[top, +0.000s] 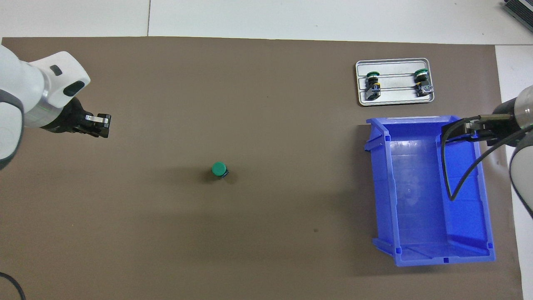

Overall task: Place and press button with both arms
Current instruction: 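Reach the right gripper to the green part and grasp it, then lift the part with the right gripper and carry it toward the bin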

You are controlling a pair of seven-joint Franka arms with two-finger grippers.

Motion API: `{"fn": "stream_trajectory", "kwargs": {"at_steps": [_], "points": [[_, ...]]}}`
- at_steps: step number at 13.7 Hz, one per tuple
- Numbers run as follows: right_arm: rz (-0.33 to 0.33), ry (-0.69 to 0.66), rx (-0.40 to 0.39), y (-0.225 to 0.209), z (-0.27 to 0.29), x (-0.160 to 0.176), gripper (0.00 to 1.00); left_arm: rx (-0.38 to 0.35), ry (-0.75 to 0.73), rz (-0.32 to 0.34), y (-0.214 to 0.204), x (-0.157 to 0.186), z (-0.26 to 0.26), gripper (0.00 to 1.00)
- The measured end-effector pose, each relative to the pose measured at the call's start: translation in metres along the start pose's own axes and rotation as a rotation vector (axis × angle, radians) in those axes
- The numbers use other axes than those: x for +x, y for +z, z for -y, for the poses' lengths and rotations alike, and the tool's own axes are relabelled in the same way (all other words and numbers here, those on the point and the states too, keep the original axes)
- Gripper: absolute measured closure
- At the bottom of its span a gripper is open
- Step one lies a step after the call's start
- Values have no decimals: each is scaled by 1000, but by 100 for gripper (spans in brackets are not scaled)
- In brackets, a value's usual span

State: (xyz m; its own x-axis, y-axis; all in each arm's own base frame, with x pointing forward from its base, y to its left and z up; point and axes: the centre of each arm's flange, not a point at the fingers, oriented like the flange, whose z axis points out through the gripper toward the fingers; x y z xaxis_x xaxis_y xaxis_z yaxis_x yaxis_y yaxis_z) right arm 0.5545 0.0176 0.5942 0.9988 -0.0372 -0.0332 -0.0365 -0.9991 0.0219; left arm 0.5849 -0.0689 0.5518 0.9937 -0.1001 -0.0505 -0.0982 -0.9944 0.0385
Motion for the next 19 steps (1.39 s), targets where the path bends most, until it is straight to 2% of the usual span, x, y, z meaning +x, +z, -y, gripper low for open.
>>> {"fn": "stream_trajectory", "kwargs": {"at_steps": [3,4,6,10,13,15,19], "points": [[-17,13,0,-2,40,-3,1,0,-14,28,-33,-9,11,77],[-27,28,2,-3,58,-4,2,1,-17,26,-39,-10,13,70],[-51,59,8,-2,95,-8,4,4,-23,13,-46,-13,16,48],[-77,177,32,21,207,-22,5,7,-28,13,-48,-16,18,2],[-92,282,62,52,288,-34,5,9,-35,21,-45,-17,22,1],[-79,345,66,76,335,-37,6,10,-42,23,-43,-17,26,1],[-74,423,82,113,407,-34,8,10,-21,15,-42,-16,30,1]]}}
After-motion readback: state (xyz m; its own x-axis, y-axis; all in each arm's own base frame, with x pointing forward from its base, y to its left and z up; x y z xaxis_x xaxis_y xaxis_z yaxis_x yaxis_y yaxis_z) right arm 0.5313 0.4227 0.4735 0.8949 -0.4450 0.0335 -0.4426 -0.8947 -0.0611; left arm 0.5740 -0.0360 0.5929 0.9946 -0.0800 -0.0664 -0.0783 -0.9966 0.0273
